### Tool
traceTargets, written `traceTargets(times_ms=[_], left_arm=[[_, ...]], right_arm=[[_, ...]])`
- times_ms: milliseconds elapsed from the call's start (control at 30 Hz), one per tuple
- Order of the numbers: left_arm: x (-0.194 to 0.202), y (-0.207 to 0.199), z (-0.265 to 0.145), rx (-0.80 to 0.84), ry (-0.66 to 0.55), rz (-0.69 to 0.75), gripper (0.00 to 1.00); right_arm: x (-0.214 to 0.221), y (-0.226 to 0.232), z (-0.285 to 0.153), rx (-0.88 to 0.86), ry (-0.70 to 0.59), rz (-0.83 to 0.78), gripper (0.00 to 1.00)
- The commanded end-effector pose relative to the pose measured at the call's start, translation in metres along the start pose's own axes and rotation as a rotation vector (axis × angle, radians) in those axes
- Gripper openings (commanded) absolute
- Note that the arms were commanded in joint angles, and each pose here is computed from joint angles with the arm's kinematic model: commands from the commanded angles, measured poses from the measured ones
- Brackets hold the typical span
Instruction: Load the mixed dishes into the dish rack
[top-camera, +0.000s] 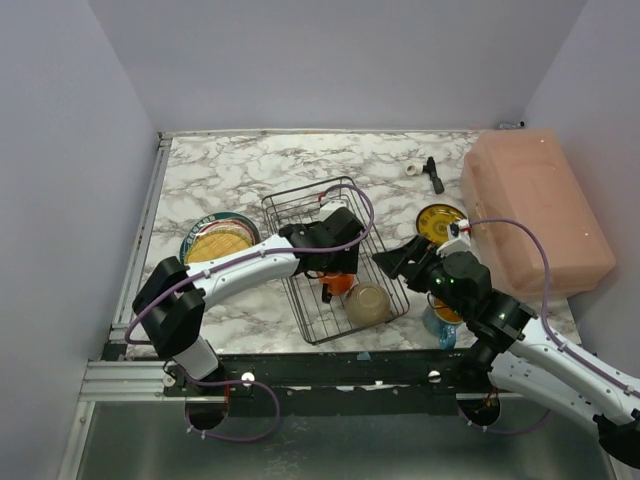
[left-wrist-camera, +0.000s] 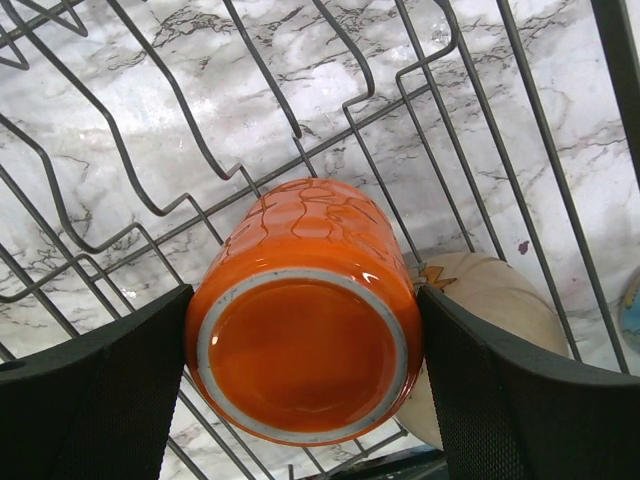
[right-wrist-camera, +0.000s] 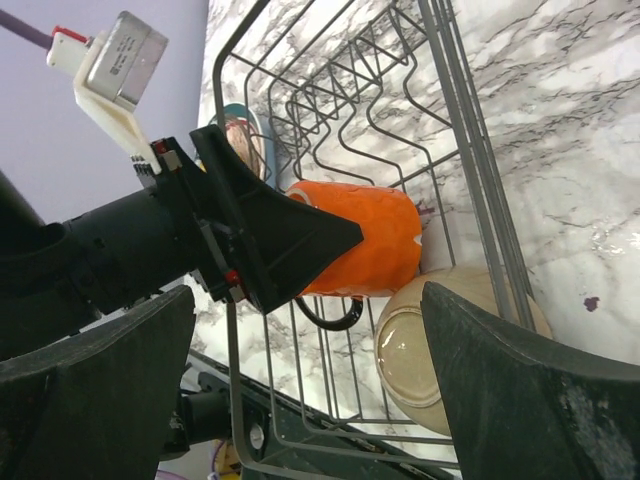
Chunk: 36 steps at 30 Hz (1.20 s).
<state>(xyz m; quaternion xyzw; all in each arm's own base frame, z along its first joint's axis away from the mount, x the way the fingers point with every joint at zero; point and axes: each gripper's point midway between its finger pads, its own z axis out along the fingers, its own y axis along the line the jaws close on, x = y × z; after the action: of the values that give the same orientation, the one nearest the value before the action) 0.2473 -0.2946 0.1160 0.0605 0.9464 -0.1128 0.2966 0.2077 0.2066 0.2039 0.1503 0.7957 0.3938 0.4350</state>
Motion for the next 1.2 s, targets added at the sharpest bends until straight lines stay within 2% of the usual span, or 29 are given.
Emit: traceTargets(times_ms=[0,67,133,300,467,533,767,900,967,1167], left_arm=[[-0.006,-0.011,-0.001,0.020,0.015,0.068,0.00],[-0.004,-0.012,0.001,0.023,0.025,0.082,0.19],[-0.001,-0.014,0.001,0.044,0.032,0.085,0.26],[0.004,-0.012,0.000,0.053,0.042,0.081,0.28],[0.008,-0.002,-0.002,0.018,0.048,0.083,0.26],[0.010,0.000,-0.002,0.013,0.049,0.087,0.31],[0.014,-0.003,-0.002,0.047,0.056,0.096,0.75],[0.007,-0.008,-0.010,0.081,0.032,0.094,0.84],[0.005,-0.012,-0.014,0.107,0.025,0.092,0.98],[0.004,-0.017,-0.023,0.154,0.019,0.093,0.99]], right_arm=[[-0.015,-0.001,-0.009,0.037,-0.040,-0.059,0.96],[-0.017,-0.001,-0.010,0.047,-0.039,-0.077,0.96],[-0.018,-0.002,-0.012,0.060,-0.037,-0.094,0.96],[-0.021,-0.008,-0.016,0.107,-0.025,-0.140,0.96],[-0.019,-0.015,-0.017,0.134,-0.014,-0.157,0.96],[-0.016,-0.016,-0.016,0.136,-0.003,-0.158,0.96],[-0.009,-0.019,-0.014,0.182,0.070,-0.226,0.97],[-0.010,-0.028,-0.024,0.282,0.130,-0.266,0.97],[-0.013,-0.032,-0.032,0.338,0.147,-0.274,0.97],[-0.021,-0.045,-0.059,0.492,0.204,-0.296,0.98]])
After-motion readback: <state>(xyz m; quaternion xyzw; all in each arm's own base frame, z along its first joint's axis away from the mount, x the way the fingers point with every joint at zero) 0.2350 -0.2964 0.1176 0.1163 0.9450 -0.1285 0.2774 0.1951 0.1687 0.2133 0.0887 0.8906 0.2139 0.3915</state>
